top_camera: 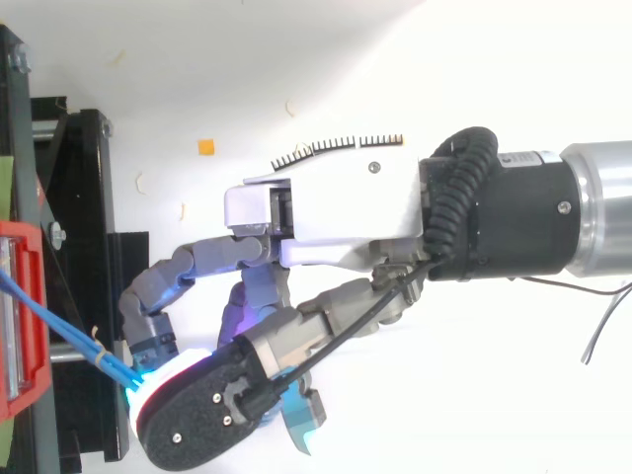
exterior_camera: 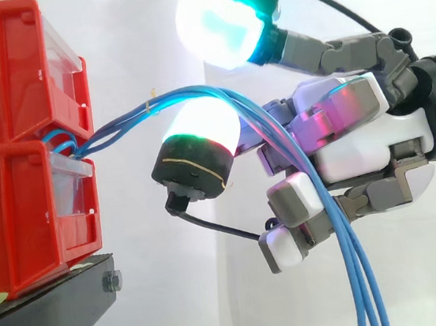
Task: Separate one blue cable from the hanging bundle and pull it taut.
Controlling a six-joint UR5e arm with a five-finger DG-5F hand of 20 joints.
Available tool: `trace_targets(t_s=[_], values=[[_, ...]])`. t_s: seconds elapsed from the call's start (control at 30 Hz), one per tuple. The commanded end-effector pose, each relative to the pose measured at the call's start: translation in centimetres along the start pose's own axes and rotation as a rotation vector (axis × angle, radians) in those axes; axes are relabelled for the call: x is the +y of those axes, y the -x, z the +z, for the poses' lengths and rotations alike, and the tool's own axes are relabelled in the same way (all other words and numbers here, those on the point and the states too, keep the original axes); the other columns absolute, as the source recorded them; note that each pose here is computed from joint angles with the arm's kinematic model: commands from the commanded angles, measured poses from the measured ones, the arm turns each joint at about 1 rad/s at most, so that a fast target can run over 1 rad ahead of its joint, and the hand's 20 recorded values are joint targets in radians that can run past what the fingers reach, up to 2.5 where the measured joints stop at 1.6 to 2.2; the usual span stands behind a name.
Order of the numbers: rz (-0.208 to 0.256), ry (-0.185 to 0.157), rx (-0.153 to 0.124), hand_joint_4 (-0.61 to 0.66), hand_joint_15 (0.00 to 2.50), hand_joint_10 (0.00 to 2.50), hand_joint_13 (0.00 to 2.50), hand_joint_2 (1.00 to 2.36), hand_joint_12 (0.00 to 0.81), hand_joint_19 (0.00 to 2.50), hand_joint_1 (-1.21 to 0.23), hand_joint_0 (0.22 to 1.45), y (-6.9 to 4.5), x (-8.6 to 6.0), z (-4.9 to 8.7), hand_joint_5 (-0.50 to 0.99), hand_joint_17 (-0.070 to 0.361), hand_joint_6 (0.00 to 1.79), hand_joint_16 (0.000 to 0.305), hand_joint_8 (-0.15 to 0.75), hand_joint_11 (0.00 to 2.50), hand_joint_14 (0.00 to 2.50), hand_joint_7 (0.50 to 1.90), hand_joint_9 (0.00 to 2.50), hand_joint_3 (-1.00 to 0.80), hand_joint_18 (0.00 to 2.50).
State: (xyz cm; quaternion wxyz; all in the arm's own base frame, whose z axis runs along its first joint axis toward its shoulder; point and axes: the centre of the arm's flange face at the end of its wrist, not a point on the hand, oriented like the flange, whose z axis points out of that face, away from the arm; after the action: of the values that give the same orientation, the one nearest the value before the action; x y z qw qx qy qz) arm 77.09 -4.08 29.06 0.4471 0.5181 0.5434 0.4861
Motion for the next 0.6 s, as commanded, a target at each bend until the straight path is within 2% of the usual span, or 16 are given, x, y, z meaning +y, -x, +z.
trace_targets(t_s=[0.0, 0.03, 0.07, 0.13, 0.37, 0.5, 0.57], values=[[0.000, -0.001, 0.000, 0.07, 0.38, 0.01, 1.20, 1.00, 0.218, 0.53, -0.56, 0.64, 0.00, -0.01, -0.03, 0.14, 0.101, 0.50, 0.045, 0.092, 0.17, 0.01, 1.28, 1.80, -0.50, 0.76], [0.000, 0.001, 0.000, 0.08, 0.39, 0.01, 1.20, 1.00, 0.220, 0.53, -0.65, 0.69, 0.00, 0.01, -0.01, 0.14, 0.101, 0.50, 0.045, 0.093, 0.17, 0.01, 1.28, 1.81, -0.50, 0.76], [0.000, 0.001, 0.000, 0.09, 0.39, 0.01, 1.20, 1.00, 0.220, 0.53, -0.67, 0.70, 0.00, 0.01, -0.01, 0.14, 0.101, 0.50, 0.045, 0.094, 0.17, 0.01, 1.28, 1.81, -0.50, 0.76], [0.000, 0.001, 0.000, 0.09, 0.39, 0.01, 1.20, 1.01, 0.224, 0.54, -0.74, 0.73, 0.00, 0.01, -0.01, 0.14, 0.099, 0.50, 0.044, 0.110, 0.19, 0.01, 1.28, 1.81, -0.38, 0.77], [0.000, 0.002, -0.003, 0.07, 0.38, 0.01, 1.20, 1.02, 0.227, 0.54, -0.87, 0.73, 0.03, 0.08, 0.01, 0.14, 0.096, 0.50, 0.043, 0.128, 0.21, 0.01, 1.28, 1.82, -0.26, 0.77], [0.000, -0.001, -0.003, 0.06, 0.39, 0.01, 1.19, 1.01, 0.228, 0.52, -0.99, 0.74, 0.03, -0.04, 0.03, 0.14, 0.096, 0.50, 0.043, 0.130, 0.21, 0.01, 1.29, 1.80, -0.32, 0.77], [0.000, 0.001, -0.003, 0.05, 0.39, 0.01, 1.19, 1.00, 0.223, 0.52, -1.05, 0.72, 0.03, 0.07, -0.01, 0.14, 0.096, 0.50, 0.042, 0.116, 0.22, 0.02, 1.27, 1.79, -0.50, 0.77]])
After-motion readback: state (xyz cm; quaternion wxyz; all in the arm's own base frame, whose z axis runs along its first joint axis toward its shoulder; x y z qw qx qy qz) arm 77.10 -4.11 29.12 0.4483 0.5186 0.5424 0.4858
